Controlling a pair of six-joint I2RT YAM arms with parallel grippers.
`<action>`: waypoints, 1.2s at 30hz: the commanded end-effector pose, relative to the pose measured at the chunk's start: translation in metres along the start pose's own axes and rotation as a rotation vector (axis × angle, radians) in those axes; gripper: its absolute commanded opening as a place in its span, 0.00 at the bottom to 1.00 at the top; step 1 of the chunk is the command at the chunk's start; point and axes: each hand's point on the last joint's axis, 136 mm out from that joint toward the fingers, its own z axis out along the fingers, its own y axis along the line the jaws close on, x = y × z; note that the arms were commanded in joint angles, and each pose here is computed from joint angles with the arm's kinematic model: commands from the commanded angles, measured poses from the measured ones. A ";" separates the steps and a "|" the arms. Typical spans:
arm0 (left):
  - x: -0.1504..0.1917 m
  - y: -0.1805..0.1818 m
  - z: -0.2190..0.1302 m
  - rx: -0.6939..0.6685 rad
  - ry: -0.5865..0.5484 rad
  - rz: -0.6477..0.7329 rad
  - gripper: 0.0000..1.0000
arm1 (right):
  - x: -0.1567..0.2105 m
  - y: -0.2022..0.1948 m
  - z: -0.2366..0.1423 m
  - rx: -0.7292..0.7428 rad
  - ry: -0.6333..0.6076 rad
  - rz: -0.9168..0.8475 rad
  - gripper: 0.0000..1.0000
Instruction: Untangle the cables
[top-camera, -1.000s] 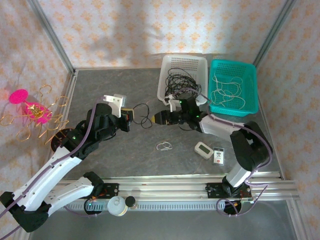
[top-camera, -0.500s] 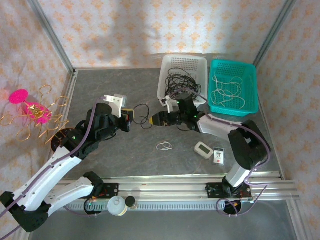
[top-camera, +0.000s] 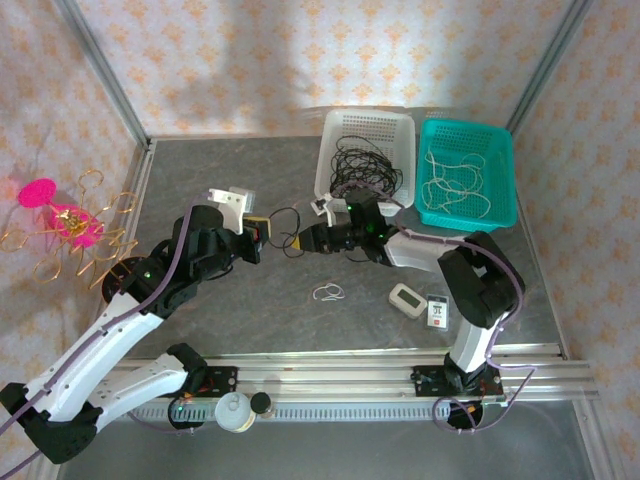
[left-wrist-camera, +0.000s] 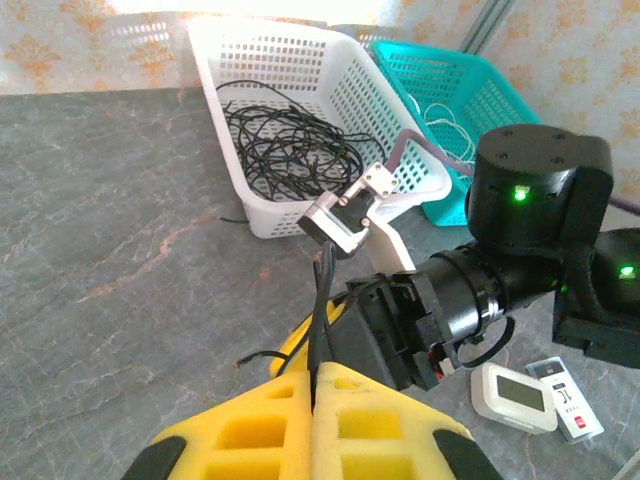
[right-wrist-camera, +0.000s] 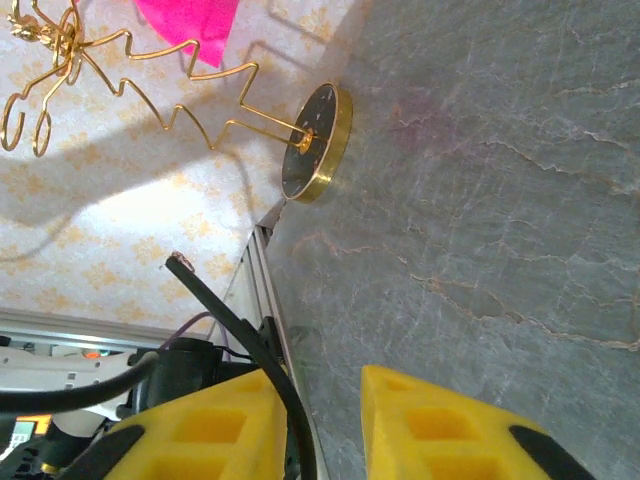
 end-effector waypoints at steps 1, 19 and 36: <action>-0.017 -0.010 -0.010 0.039 -0.047 -0.005 0.00 | -0.017 0.014 0.003 -0.049 -0.045 -0.034 0.17; 0.071 0.015 0.008 -0.006 0.163 -0.038 0.00 | -0.185 0.019 -0.180 0.425 -0.889 -0.002 0.00; 0.116 -0.020 0.051 0.142 0.271 -0.085 0.00 | -0.245 0.085 -0.264 0.176 -1.318 0.149 0.06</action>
